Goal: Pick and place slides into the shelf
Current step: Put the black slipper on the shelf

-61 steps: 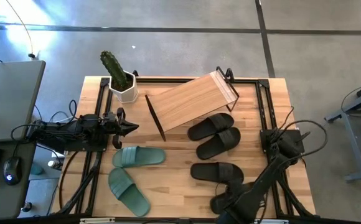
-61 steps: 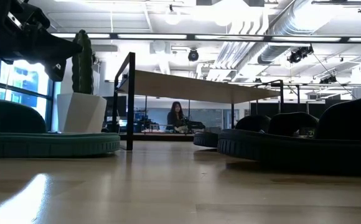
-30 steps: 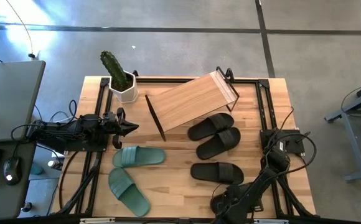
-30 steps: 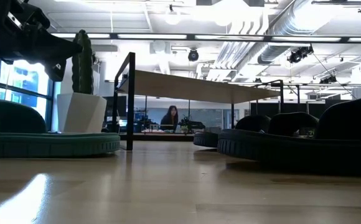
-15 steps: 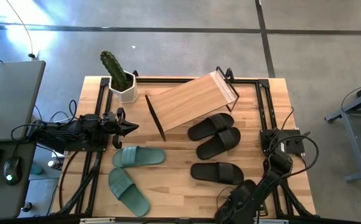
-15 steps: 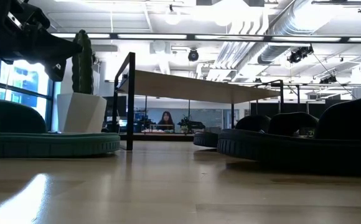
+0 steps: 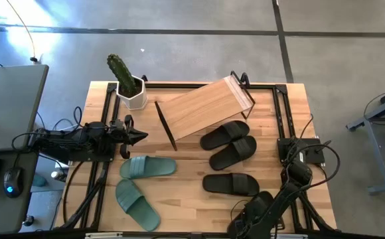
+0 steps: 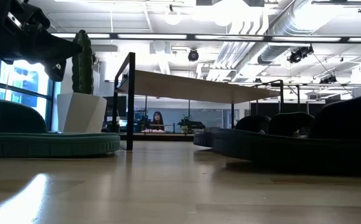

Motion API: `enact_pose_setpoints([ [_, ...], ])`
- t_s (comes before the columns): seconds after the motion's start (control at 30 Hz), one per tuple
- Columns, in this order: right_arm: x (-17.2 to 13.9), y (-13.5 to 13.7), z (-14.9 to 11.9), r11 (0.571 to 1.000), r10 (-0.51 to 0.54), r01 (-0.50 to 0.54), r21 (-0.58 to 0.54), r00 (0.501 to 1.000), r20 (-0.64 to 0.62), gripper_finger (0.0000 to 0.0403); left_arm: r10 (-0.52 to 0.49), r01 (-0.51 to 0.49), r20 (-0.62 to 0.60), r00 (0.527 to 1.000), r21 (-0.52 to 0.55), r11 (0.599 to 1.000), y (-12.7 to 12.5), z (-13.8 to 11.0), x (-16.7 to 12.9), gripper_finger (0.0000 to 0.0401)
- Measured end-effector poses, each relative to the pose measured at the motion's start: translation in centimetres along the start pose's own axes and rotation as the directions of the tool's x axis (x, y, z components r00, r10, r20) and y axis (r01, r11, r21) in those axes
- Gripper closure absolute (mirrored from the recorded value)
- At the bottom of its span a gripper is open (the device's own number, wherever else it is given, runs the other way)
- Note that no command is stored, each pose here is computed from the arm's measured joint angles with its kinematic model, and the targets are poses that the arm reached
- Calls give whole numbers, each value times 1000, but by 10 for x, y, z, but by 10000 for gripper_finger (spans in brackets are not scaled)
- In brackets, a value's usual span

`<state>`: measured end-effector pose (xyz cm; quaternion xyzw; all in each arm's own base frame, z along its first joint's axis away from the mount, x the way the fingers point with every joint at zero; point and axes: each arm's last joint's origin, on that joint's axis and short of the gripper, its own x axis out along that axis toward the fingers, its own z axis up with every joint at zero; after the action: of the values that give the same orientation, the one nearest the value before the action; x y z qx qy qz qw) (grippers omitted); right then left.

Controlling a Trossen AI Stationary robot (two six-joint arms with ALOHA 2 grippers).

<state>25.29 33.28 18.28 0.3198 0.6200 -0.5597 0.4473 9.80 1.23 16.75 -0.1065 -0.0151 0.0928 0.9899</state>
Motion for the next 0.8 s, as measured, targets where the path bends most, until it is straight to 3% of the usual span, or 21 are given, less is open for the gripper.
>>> enact_pose_setpoints([
  [0.27, -44, -4, -10, 982, 173, -178, -58, 981, -82, 402, 0, 0, 0, 1000, 0, 1000, 0, 0, 0, 398],
  [0.43, -78, -18, -21, 945, 296, -312, -96, 943, -154, 402, 0, 0, 0, 1000, 0, 1000, 0, 0, 0, 398],
  [0.57, -99, -35, -23, 865, 462, -482, -141, 874, -150, 403, 0, 0, 0, 1000, 0, 1000, 0, 0, 0, 398],
  [0.67, -119, -51, -14, 781, 599, -599, -177, 798, -61, 403, -2, 2, -1, 1000, 0, 1000, 0, 0, 0, 398],
  [0.8, -147, -73, 13, 645, 763, -727, -234, 631, 141, 403, -17, 17, -6, 1000, 0, 1000, 0, 0, 0, 398],
])
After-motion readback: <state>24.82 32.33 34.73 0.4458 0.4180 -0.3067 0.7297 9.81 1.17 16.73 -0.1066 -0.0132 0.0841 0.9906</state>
